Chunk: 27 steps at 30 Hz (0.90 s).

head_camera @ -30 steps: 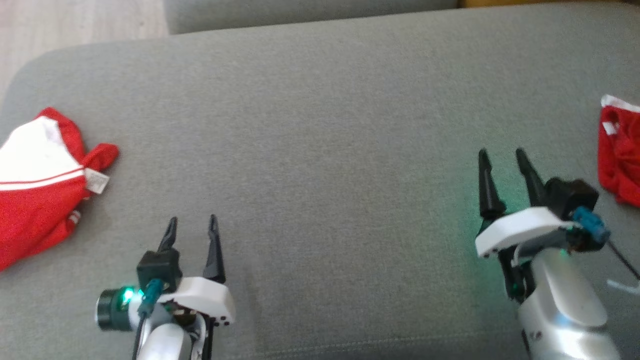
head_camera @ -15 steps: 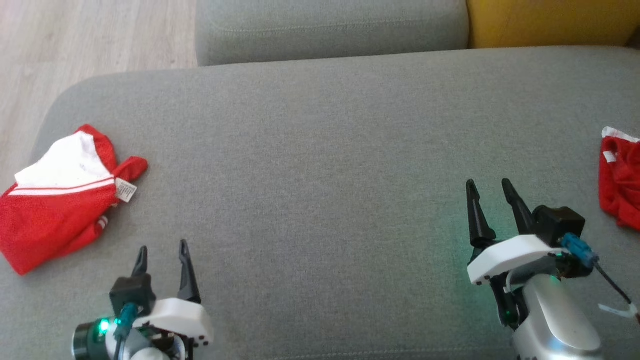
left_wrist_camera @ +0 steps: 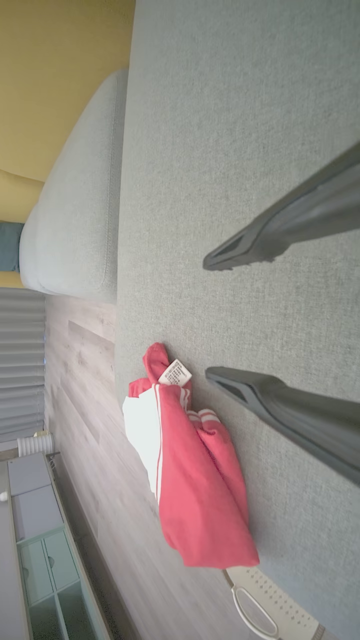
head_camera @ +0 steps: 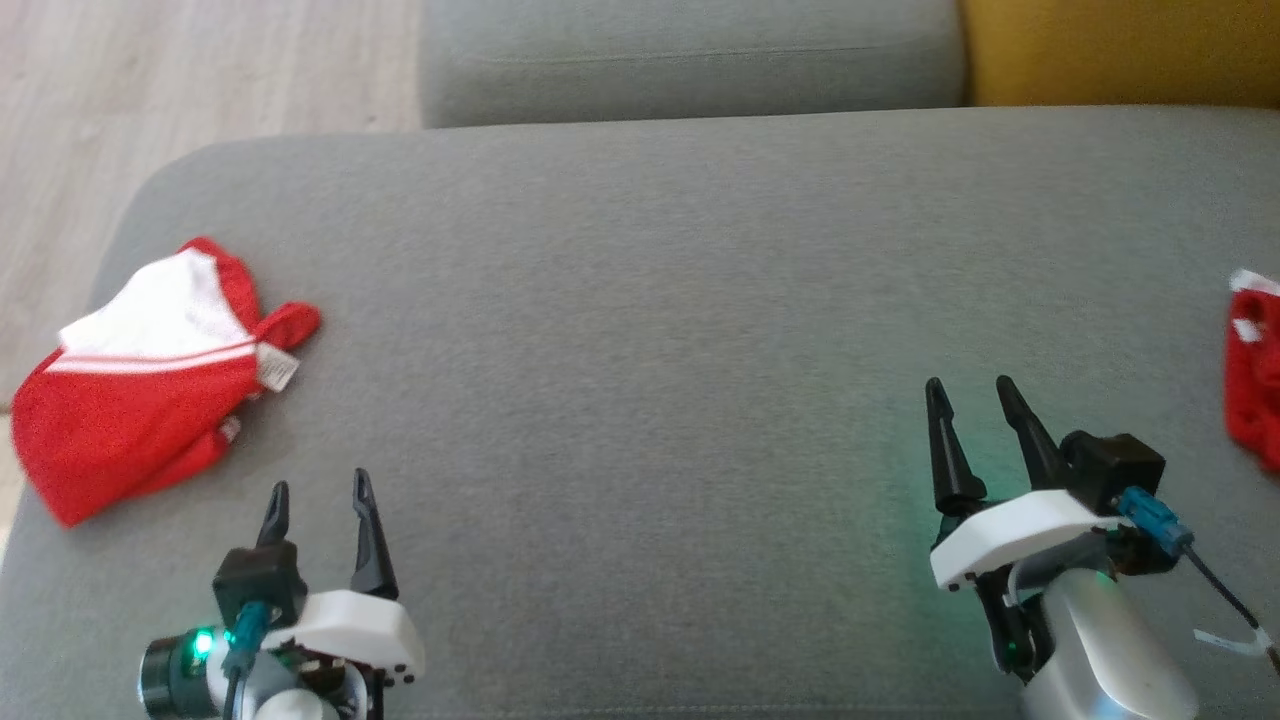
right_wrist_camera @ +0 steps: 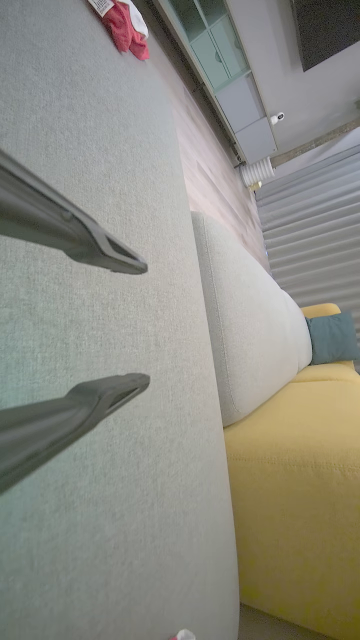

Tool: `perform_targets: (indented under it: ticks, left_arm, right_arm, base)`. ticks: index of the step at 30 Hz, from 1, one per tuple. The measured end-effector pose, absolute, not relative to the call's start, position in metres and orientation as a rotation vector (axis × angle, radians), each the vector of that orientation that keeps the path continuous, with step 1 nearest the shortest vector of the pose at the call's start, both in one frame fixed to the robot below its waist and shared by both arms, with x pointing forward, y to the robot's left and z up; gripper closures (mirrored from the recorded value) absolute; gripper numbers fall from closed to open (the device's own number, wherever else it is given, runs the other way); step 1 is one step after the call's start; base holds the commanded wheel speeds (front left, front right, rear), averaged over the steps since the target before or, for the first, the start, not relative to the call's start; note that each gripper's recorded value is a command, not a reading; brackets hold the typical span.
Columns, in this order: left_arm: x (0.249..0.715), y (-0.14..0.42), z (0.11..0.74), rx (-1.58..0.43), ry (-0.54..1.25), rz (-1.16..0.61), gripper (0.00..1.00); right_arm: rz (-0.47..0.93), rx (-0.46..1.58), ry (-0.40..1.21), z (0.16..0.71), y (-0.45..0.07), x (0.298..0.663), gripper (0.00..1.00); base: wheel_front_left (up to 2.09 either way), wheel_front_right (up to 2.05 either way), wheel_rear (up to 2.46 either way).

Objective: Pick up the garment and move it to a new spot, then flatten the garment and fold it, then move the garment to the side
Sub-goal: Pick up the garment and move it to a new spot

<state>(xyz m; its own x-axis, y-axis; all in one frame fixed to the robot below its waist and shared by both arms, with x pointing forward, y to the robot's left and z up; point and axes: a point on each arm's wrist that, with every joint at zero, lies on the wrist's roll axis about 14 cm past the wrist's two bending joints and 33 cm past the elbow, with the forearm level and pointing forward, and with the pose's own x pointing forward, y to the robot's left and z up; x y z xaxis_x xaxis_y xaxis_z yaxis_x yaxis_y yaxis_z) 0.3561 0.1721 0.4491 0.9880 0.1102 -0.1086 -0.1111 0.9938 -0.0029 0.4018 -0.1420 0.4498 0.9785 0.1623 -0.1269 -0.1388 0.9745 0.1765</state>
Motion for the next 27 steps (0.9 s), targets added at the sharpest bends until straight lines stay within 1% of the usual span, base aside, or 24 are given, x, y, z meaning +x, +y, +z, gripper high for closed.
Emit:
perform_targets:
  ticks: [6, 12, 21, 27]
  left_arm:
    - [0.345, 0.191, 0.451, -0.004, 0.102, 0.162, 0.0]
    - [0.324, 0.23, 0.457, 0.003, 0.087, 0.285, 0.0]
    - [0.264, 0.3, 0.454, 0.013, 0.109, 0.546, 0.0]
    - [0.222, 0.321, 0.442, -0.003, 0.159, 0.667, 0.0]
  right_arm:
    - [0.243, 0.184, 0.147, 0.45, -0.108, 0.413, 0.0]
    - [0.378, 0.208, 0.164, 0.448, -0.055, 0.423, 0.0]
    - [0.587, 0.205, 0.203, 0.442, 0.025, 0.424, 0.0]
    - [0.712, 0.202, 0.241, 0.433, 0.072, 0.418, 0.0]
  base:
    - [0.0, 0.0, 0.0]
    - [0.0, 0.0, 0.0]
    - [0.0, 0.0, 0.0]
    - [0.0, 0.0, 0.0]
